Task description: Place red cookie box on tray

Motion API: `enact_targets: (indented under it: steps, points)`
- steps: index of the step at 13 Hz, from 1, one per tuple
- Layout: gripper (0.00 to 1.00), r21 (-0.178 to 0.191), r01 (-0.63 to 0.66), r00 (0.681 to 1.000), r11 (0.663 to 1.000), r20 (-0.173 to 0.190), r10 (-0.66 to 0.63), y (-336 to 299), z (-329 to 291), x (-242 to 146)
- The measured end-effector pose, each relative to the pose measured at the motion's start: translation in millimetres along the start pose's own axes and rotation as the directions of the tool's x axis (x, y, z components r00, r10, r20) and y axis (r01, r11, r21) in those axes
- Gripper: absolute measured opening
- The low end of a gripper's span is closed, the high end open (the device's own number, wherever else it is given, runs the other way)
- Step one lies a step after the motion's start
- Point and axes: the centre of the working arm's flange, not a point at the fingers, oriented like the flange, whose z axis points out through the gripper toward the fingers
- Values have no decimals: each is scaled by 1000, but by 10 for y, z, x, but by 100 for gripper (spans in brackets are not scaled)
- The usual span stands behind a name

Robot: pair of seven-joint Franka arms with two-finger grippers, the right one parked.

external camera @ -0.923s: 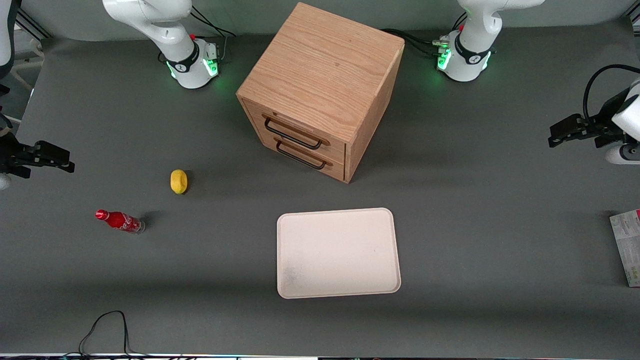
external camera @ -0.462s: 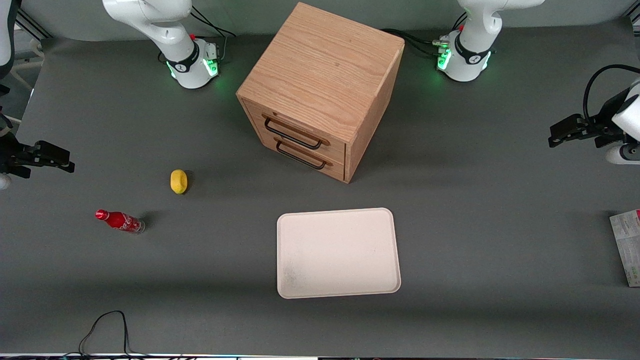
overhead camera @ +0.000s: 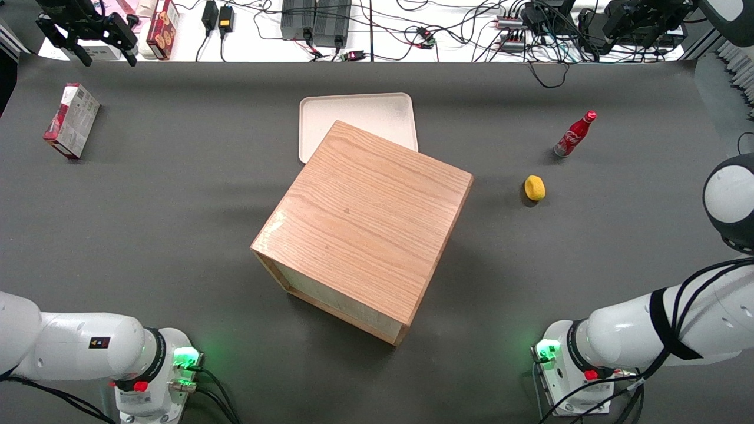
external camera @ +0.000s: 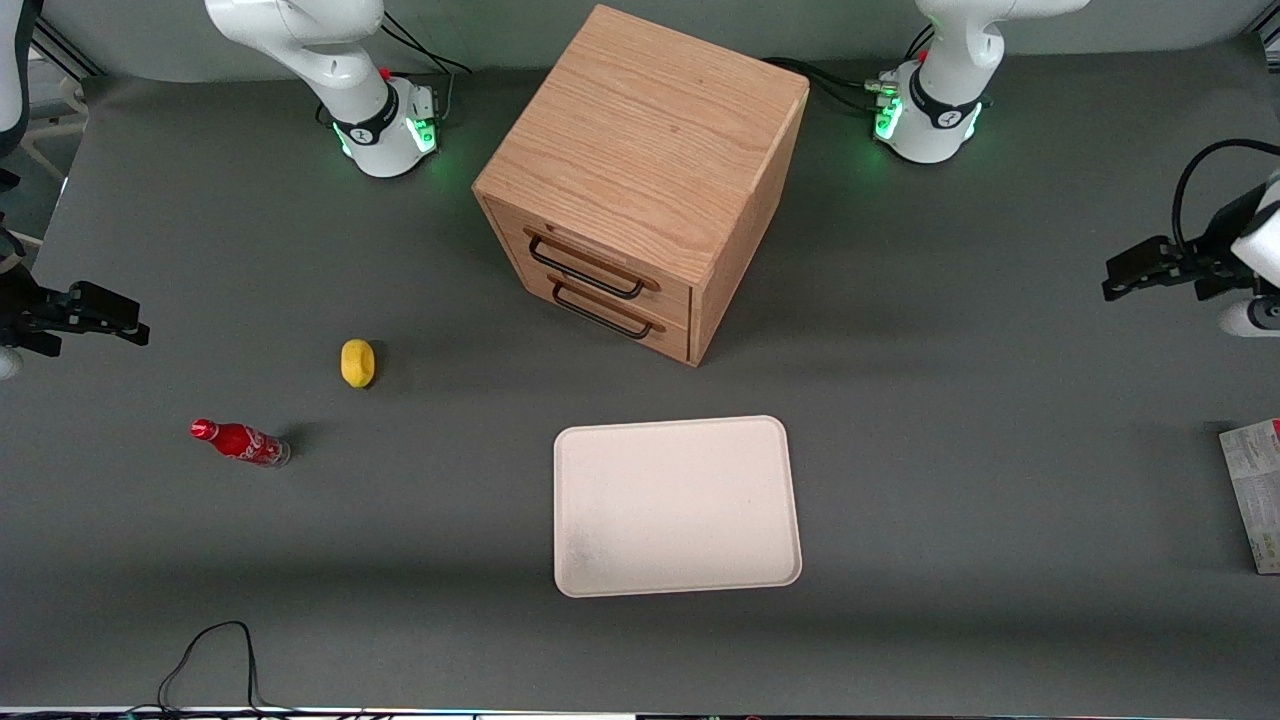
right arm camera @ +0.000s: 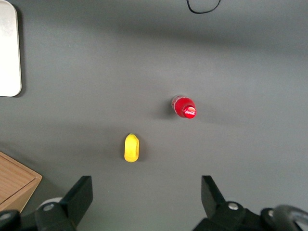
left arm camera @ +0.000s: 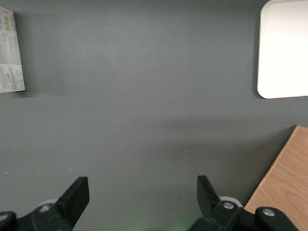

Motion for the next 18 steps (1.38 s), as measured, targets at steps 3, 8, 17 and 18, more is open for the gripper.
enact_targets:
  steps: [3,8,17,18]
  points:
    - [100,-1,57,998,998,-10,-57,-544,102,241]
    - [100,-7,66,998,998,-14,-66,-2014,506,706]
    - [100,11,44,997,999,-62,-43,-3959,986,487]
    - [100,15,43,997,999,-70,-42,-3986,992,489]
